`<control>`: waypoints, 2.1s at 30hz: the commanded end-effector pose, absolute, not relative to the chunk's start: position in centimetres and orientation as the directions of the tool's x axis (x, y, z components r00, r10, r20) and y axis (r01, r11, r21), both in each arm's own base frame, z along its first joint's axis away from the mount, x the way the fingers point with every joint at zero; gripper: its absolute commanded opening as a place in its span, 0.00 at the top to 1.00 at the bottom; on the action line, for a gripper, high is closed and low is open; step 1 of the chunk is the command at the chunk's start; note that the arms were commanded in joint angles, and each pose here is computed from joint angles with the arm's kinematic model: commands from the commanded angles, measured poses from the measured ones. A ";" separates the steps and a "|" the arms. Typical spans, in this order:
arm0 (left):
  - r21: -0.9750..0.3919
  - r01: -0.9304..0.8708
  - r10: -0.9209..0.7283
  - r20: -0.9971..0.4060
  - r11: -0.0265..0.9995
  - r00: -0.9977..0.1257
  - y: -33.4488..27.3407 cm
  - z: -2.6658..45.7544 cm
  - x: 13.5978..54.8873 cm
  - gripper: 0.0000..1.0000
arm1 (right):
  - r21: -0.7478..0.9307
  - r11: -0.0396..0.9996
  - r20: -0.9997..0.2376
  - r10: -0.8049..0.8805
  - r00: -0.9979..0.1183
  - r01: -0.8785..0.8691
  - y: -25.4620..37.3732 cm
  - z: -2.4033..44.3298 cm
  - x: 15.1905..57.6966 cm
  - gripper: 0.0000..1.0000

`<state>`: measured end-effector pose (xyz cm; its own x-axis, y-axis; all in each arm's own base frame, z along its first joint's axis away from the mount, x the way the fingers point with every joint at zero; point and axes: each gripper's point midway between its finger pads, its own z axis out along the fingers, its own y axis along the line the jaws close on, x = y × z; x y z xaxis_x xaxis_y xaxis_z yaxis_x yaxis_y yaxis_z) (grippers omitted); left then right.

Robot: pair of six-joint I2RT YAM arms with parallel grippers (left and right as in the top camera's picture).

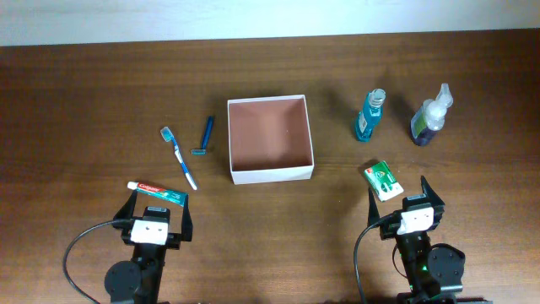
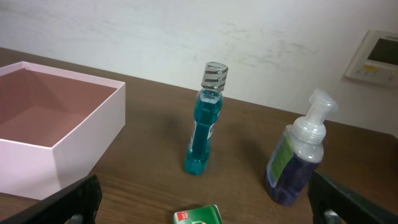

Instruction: Pack container

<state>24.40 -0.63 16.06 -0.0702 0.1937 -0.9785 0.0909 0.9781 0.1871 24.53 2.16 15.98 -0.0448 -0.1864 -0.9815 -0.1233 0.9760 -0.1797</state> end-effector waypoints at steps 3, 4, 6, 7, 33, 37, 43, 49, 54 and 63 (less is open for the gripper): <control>0.176 0.080 0.182 -0.981 0.981 -0.070 -0.4 16.0 24.4 0.00 | -0.155 0.952 -0.986 -0.164 -0.012 -0.266 4.8 16.1 24.1 0.01; 0.176 0.080 0.182 -0.981 0.981 -0.069 -0.4 16.0 24.4 0.00 | -0.155 0.952 -0.986 -0.164 -0.012 -0.265 4.8 16.1 24.1 0.01; 0.176 0.079 0.182 -0.981 0.981 -0.070 -0.4 16.0 24.4 0.00 | -0.155 0.952 -0.986 -0.164 -0.012 -0.265 4.8 16.1 24.1 0.01; 0.176 0.079 0.182 -0.981 0.981 -0.069 -0.4 16.0 24.4 0.00 | -0.155 0.952 -0.986 -0.164 -0.012 -0.266 4.8 16.1 24.1 0.01; 0.176 0.080 0.182 -0.981 0.981 -0.069 -0.4 16.0 24.4 0.00 | -0.155 0.952 -0.986 -0.164 -0.012 -0.266 4.8 16.1 24.1 0.01; 0.176 0.080 0.182 -0.981 0.981 -0.070 -0.4 16.0 24.4 0.00 | -0.155 0.952 -0.986 -0.164 -0.012 -0.265 4.8 16.1 24.1 0.01; 0.176 0.080 0.182 -0.981 0.981 -0.070 -0.4 16.0 24.4 0.00 | -0.155 0.952 -0.986 -0.164 -0.012 -0.265 4.8 16.1 24.1 0.01; 0.176 0.080 0.182 -0.981 0.981 -0.070 -0.4 16.0 24.4 0.00 | -0.155 0.952 -0.986 -0.164 -0.012 -0.265 4.8 16.1 24.1 0.01; 0.176 0.080 0.182 -0.981 0.981 -0.070 -0.4 16.0 24.4 0.00 | -0.155 0.952 -0.986 -0.164 -0.012 -0.265 4.8 16.1 24.1 0.01; 0.176 0.080 0.182 -0.981 0.981 -0.070 -0.4 16.0 24.4 0.00 | -0.153 0.939 -0.987 -0.161 0.001 -0.306 5.5 16.3 23.8 0.01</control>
